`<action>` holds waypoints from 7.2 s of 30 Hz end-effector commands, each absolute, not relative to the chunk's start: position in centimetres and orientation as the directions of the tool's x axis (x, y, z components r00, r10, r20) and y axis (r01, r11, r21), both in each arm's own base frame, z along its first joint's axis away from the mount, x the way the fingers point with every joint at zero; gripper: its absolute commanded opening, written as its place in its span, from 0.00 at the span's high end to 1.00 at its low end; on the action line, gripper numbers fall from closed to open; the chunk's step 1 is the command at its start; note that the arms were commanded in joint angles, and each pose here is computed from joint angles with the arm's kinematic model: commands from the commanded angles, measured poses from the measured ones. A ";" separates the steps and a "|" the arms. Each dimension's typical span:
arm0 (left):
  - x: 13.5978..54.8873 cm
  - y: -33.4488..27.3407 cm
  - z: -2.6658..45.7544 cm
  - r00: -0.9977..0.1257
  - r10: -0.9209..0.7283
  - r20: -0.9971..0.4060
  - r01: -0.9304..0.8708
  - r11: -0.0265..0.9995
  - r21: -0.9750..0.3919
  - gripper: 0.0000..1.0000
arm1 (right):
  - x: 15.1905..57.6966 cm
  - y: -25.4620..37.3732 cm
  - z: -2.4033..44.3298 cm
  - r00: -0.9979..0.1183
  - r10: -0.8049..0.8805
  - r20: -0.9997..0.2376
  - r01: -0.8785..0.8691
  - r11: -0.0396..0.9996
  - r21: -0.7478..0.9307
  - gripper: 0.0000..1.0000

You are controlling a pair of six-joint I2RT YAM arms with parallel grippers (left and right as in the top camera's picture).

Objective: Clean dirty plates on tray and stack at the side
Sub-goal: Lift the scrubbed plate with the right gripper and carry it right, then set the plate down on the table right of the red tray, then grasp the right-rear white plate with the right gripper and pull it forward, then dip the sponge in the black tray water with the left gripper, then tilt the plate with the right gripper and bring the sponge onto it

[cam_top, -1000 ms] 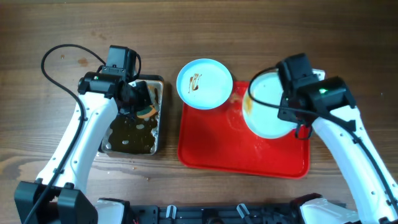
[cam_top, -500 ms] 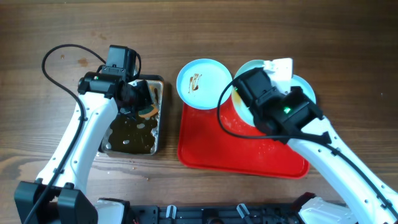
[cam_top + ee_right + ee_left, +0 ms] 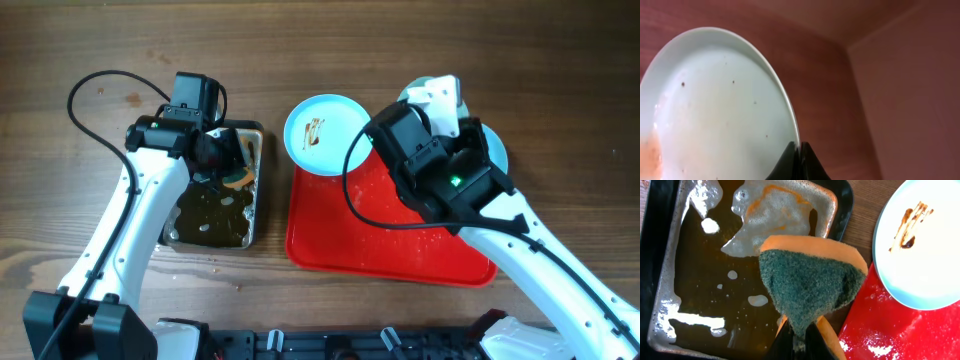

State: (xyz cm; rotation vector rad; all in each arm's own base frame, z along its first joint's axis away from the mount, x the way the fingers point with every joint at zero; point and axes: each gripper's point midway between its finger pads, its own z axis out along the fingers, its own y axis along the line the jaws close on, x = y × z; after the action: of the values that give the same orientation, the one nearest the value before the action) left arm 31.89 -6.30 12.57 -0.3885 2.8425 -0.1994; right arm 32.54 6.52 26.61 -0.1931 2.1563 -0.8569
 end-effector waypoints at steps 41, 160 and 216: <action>32.1 -6.5 12.4 -0.935 -0.256 -0.245 -0.217 0.960 -0.176 0.96 | 36.0 -0.3 19.5 -0.722 0.406 -0.560 0.453 0.889 0.061 0.96; 31.3 -3.4 2.2 -0.965 -0.240 -0.104 -0.217 0.956 -0.200 0.96 | 23.9 3.2 0.9 -0.898 0.371 0.235 0.416 0.890 0.187 0.96; 28.7 -31.4 5.4 -0.870 0.310 -0.384 0.443 0.834 -0.330 0.96 | 23.9 4.6 1.2 -0.935 0.269 0.230 0.324 0.911 0.254 0.96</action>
State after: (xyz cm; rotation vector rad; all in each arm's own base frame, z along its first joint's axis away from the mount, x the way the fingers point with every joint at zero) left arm 28.43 -31.50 7.84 0.5788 2.6829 -0.7896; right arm 24.18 3.69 1.10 0.5995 3.2412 0.4490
